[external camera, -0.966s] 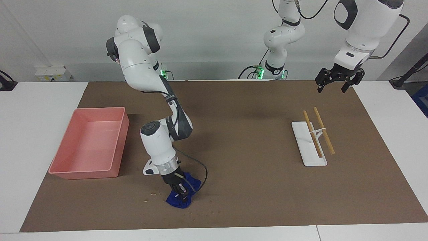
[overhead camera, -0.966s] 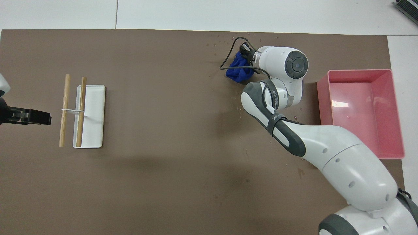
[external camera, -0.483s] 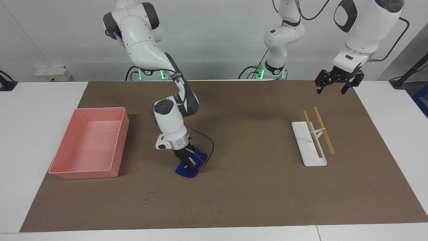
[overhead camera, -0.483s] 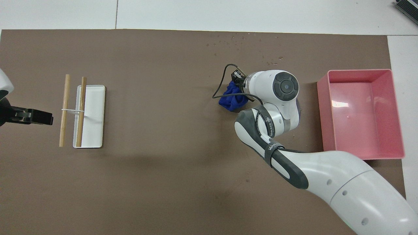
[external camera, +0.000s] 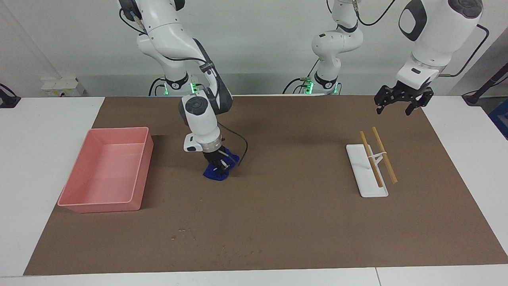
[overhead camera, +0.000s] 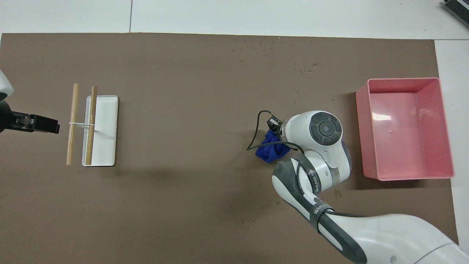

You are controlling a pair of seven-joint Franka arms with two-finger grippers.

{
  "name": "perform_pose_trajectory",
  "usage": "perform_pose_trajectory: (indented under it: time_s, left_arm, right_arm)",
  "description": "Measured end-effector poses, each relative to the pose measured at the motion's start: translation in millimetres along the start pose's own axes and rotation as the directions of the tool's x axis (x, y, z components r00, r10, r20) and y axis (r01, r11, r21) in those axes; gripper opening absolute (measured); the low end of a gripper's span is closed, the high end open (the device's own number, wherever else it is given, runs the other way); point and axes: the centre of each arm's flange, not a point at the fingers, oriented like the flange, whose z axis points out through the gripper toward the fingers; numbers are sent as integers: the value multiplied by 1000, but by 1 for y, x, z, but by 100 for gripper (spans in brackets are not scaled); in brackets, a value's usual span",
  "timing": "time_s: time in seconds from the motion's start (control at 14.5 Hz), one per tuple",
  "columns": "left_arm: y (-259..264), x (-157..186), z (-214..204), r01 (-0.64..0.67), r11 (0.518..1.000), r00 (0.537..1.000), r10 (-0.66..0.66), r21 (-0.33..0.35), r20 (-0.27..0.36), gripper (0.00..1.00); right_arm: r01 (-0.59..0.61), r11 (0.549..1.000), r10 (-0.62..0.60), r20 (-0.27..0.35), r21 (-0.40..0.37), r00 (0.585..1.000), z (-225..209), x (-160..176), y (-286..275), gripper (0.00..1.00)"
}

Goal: Wipe water with towel using both arms
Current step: 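Swing the blue cloth with the right gripper over the pink bin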

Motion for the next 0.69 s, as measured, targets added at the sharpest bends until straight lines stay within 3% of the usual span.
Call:
perform_pose_trajectory:
  time_s: [0.34,0.48,0.69]
  left_arm:
    - [3,22,14,-24,1000,999,24,15,26,100]
    - [4,22,14,-29,999,999,28,24,37,100]
    - [9,21,9,-13,1000,999,12,26,35,100]
  right_arm:
    - [41,979,-27,69,-199,997,-39,-11,43,14]
    - [28,980,-16,60,-199,998,-92,10,37,14]
    - [58,984,-50,49,-171,998,-181,71,45,14]
